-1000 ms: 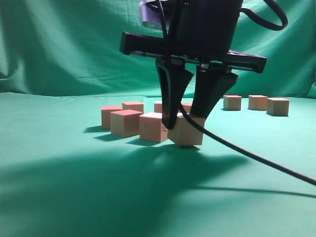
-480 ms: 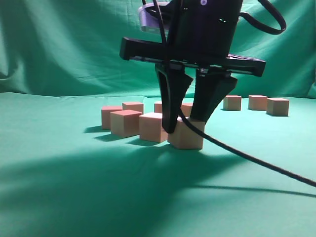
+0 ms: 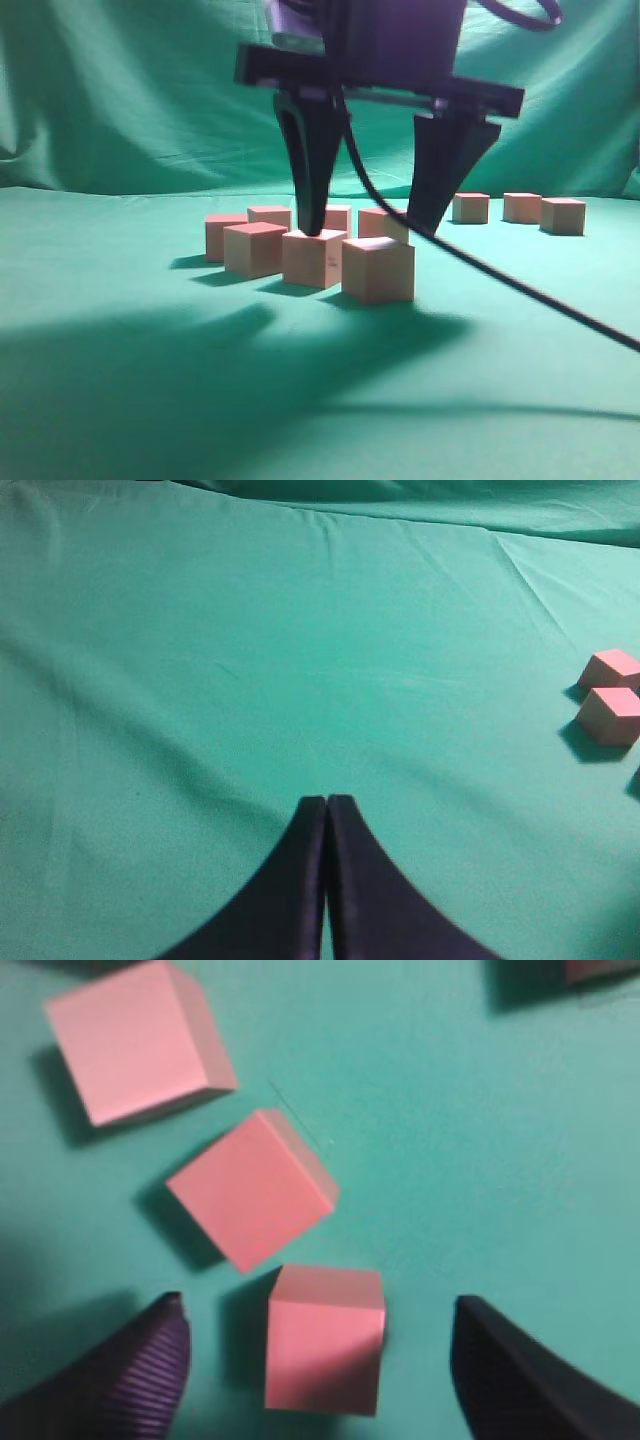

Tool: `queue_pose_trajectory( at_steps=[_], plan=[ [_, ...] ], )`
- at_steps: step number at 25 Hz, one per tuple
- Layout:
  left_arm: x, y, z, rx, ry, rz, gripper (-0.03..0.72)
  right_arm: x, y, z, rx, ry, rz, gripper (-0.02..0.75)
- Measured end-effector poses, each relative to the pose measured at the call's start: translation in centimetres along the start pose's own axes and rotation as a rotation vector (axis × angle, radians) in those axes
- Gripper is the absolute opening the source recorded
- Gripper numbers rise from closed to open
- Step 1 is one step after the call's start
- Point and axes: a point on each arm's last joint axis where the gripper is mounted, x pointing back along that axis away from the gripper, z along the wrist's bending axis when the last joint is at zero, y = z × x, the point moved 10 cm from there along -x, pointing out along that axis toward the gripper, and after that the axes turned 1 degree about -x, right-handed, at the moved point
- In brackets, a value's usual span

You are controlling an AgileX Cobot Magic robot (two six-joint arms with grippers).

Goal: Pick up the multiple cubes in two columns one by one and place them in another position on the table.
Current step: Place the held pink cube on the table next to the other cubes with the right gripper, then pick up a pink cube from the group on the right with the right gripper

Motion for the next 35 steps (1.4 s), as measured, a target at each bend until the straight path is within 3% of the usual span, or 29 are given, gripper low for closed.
queue_pose_trajectory(
  at_steps=[6,11,15,19,24,28,35],
  plan=[
    [0.0,0.0,0.0,0.000,0.000,0.000,0.000,3.7,0.9,0.1,0.034,-0.032,0.063,0.518],
    [0.0,0.0,0.0,0.000,0.000,0.000,0.000,6.8,3.2,-2.0,0.084,-0.146,0.014,0.518],
    [0.0,0.0,0.0,0.000,0.000,0.000,0.000,9.4,6.3,-6.8,0.002,-0.238,-0.082,0.518],
    [0.0,0.0,0.0,0.000,0.000,0.000,0.000,10.6,7.0,-14.0,-0.164,-0.291,-0.102,0.518],
    [0.0,0.0,0.0,0.000,0.000,0.000,0.000,10.2,7.1,-22.4,-0.389,-0.281,-0.146,0.518],
    [0.0,0.0,0.0,0.000,0.000,0.000,0.000,8.2,8.4,-25.3,-0.450,-0.222,-0.208,0.518],
    [0.0,0.0,0.0,0.000,0.000,0.000,0.000,3.1,9.7,-26.4,-0.391,-0.207,-0.200,0.518]
  ],
)
